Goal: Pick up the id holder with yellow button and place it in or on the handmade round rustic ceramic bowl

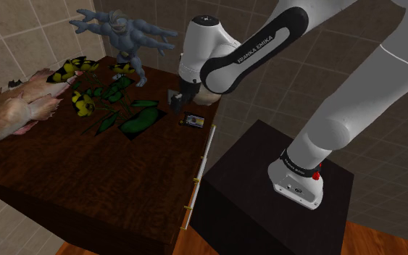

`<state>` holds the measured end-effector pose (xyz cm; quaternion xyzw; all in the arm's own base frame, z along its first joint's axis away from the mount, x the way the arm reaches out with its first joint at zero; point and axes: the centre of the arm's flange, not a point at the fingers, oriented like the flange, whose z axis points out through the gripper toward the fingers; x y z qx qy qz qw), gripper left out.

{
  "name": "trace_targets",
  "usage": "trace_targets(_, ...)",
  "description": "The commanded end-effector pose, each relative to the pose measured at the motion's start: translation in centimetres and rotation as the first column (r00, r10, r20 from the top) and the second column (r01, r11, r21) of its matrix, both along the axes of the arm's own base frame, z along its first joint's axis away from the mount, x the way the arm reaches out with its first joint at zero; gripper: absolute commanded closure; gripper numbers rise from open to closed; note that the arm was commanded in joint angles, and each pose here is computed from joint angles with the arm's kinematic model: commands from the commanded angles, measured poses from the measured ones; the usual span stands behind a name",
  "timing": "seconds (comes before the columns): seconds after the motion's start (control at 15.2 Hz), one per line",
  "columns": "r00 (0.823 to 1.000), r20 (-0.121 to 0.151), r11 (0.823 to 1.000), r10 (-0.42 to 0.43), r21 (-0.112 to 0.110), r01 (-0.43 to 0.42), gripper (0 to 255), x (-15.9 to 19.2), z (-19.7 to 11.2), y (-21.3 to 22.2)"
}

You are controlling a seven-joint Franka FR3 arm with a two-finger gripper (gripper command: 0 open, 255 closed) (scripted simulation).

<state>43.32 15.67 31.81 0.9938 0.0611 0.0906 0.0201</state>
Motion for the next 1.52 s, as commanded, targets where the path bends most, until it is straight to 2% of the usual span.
trace_targets(0.0,1.0,0.001,1.0,0.0,0.001,0.0,0,0.2,-1.1,-0.1)
trace_targets(0.59,1.0,0.001,1.0,0.0,0.001,0.0,0,0.2,-1.4,-0.1)
trace_targets(0.66,1.0,0.001,1.0,0.0,0.001,0.0,255,0.3,-1.4,-0.1)
trace_targets(1.25,1.0,0.001,1.0,0.0,0.001,0.0,255,0.2,-1.4,-0.1)
trace_targets(1.45,1.0,0.001,1.0,0.0,0.001,0.0,255,0.2,0.2,-0.1)
